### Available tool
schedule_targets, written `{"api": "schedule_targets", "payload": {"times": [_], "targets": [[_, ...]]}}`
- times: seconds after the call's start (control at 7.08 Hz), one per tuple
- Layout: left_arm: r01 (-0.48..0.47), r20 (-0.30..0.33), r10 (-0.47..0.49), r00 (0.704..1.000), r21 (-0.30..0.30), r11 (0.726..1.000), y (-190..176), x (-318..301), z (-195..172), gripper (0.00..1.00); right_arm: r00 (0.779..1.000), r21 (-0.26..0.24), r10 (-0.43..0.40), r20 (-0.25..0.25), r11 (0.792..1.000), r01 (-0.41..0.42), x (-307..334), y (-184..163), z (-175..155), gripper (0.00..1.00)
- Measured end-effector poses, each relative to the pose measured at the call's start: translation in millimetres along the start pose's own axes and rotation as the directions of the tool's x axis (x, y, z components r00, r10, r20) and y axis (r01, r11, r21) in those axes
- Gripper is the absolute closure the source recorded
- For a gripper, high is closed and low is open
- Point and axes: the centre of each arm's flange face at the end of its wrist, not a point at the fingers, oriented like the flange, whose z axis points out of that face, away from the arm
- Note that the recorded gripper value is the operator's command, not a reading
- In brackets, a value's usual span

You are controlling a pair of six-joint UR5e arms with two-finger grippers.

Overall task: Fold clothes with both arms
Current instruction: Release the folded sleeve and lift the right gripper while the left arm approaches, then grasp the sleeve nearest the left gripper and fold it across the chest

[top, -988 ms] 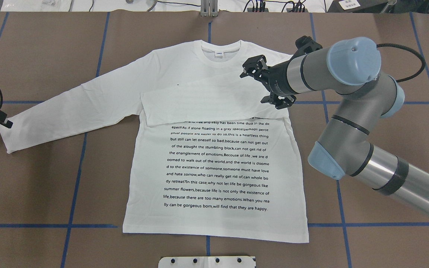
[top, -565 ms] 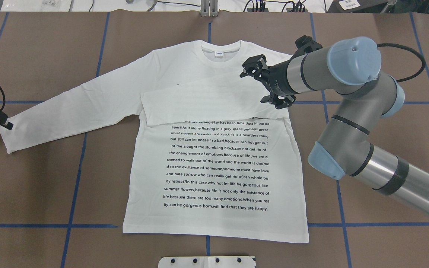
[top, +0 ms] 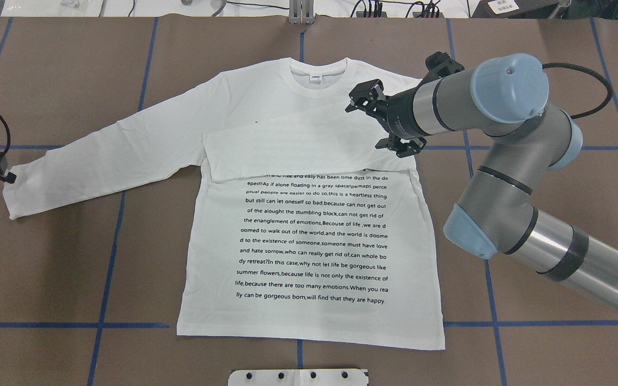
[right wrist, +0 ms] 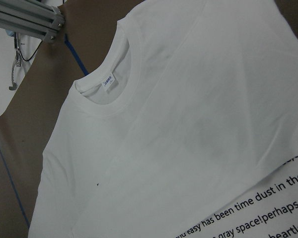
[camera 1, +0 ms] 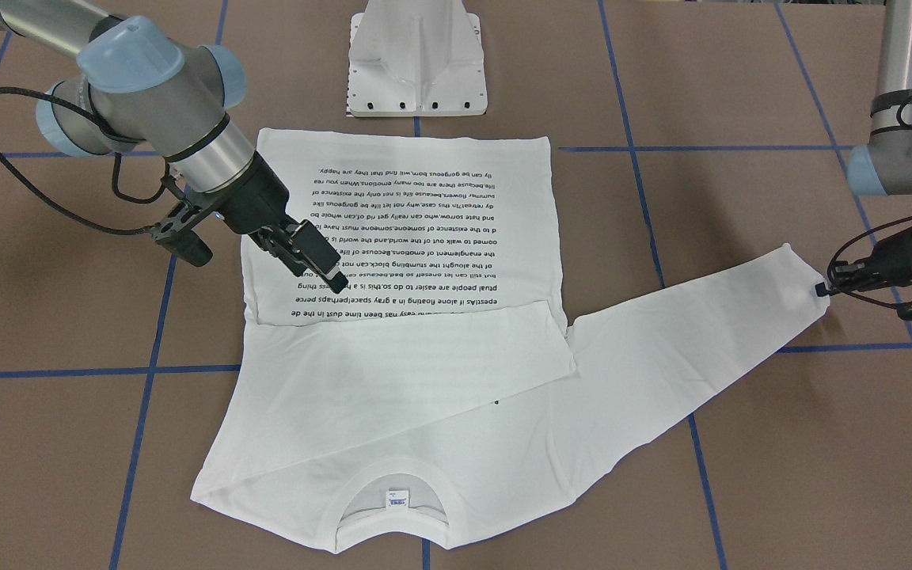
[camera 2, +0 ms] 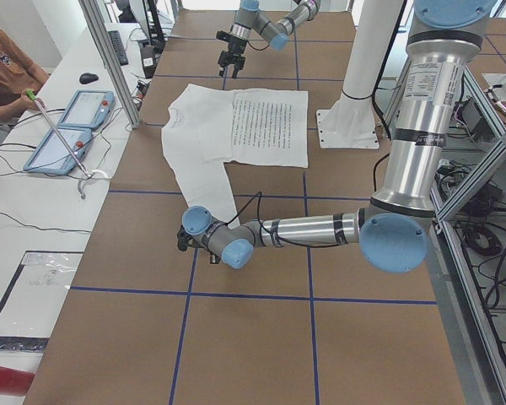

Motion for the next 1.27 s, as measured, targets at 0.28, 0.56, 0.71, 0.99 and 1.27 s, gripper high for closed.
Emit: {"api": "schedule_targets", "payload": {"times": [0.28, 0.56, 0.71, 0.99, 1.27], "targets": [[0.085, -0.081, -0.081, 0.993, 0.048, 0.995, -17.5, 80.8, -36.7, 1.0, 1.0, -0.011, -0.003, -0.004, 1.0, 0.003, 11.0, -21.7, -27.3, 0.01], [0.193, -0.2, -0.192, 0.961, -0.014, 0.981, -46.3, 214.2, -50.4, 1.0, 0.997, -0.046, -0.06, -0.058, 0.997, 0.057, 47.8, -99.3, -79.3, 0.01], [0.248, -0.237, -0.259, 0.936, -0.075, 0.966, -50.9, 303.4, -41.4, 1.0, 0.991, -0.053, -0.106, -0.084, 0.993, 0.102, 74.0, -142.0, -107.2, 0.01], [0.323, -0.291, -0.338, 0.895, -0.098, 0.941, -41.9, 467.8, -26.5, 1.0, 0.979, -0.039, -0.157, -0.133, 0.987, 0.153, 125.5, -195.9, -138.0, 0.0], [0.405, -0.377, -0.389, 0.84, -0.042, 0.914, -53.7, 602.2, -23.7, 1.0, 0.973, -0.022, -0.158, -0.167, 0.987, 0.156, 159.9, -214.1, -147.9, 0.0]]}}
